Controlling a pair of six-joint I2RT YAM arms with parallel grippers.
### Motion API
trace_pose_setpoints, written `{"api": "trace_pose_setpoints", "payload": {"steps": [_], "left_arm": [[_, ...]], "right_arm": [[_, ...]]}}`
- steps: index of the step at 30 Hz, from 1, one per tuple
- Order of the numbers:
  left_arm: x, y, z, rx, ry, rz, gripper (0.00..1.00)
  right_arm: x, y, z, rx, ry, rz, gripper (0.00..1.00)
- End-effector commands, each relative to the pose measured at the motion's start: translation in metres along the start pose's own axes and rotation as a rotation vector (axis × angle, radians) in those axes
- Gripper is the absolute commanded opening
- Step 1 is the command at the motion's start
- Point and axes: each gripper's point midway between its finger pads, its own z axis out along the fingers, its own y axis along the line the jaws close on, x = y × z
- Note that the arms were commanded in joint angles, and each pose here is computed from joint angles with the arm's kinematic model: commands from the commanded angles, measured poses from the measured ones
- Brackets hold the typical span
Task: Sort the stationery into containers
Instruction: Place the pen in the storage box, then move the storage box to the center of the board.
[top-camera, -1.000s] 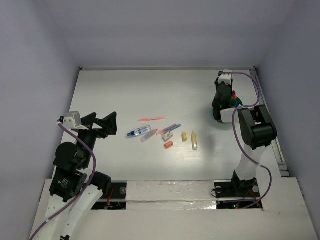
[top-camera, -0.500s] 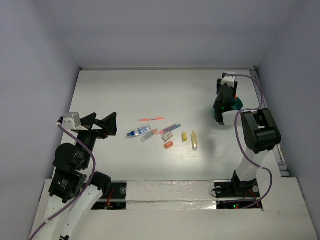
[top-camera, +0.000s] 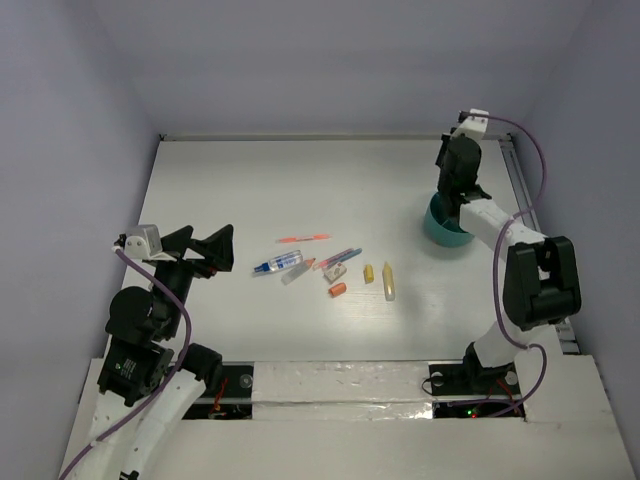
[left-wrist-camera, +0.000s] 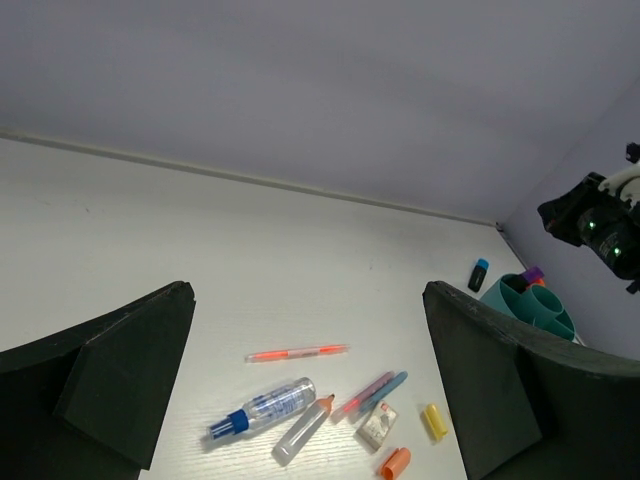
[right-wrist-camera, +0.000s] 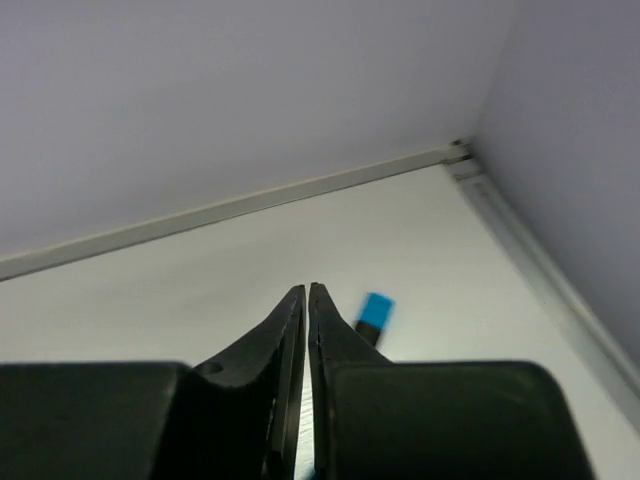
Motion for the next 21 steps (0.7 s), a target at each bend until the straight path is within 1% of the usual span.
{"api": "trace_pose_setpoints", "payload": {"steps": [1,2,3,4,5,6,7,8,9,11,15,18,21], "left_arm": [[-0.011,-0.008,0.003,0.030,-0.034,-0.001,0.99],[-0.010,-0.010,0.003,0.041,-0.028,-0.002,0.99],[-0.010,-0.011,0.004,0.043,-0.031,-0.002,0.99],[-0.009,-0.011,0.004,0.044,-0.024,0.000,0.99],[-0.009,-0.011,0.004,0.045,-0.027,0.001,0.99],[-0.009,-0.011,0.004,0.043,-0.026,0.001,0.99],[-0.009,-0.010,0.004,0.042,-0.028,-0.001,0.99],[-0.010,-0.010,0.003,0.043,-0.029,-0.001,0.99],[-0.010,-0.010,0.003,0.040,-0.032,-0.002,0.99],[-0.010,-0.010,0.003,0.040,-0.030,0.000,0.99],[-0.011,-0.011,0.002,0.045,-0.031,-0.001,0.99],[-0.012,-0.012,0.000,0.051,-0.035,-0.004,0.99],[-0.014,-0.014,-0.002,0.058,-0.041,-0.007,0.99]], "right_arm": [[0.032,0.019,0.006,-0.099,0.249,0.002,0.08],[0.039,0.027,0.007,-0.144,0.302,0.012,0.09],[0.064,0.038,-0.005,-0.226,0.438,-0.023,0.09],[0.044,0.050,0.004,-0.265,0.437,-0.031,0.10],[0.068,0.057,0.005,-0.289,0.527,-0.053,0.11],[0.084,0.058,-0.004,-0.309,0.624,-0.075,0.12],[0.078,0.061,0.001,-0.316,0.620,-0.085,0.12],[0.084,0.061,0.001,-0.318,0.645,-0.098,0.13],[0.105,0.057,-0.004,-0.305,0.719,-0.125,0.13],[0.121,0.054,-0.006,-0.297,0.775,-0.149,0.13],[0.140,0.046,-0.014,-0.272,0.835,-0.177,0.13],[0.146,0.037,-0.020,-0.243,0.858,-0.198,0.13],[0.143,0.028,-0.027,-0.217,0.871,-0.218,0.13]]}}
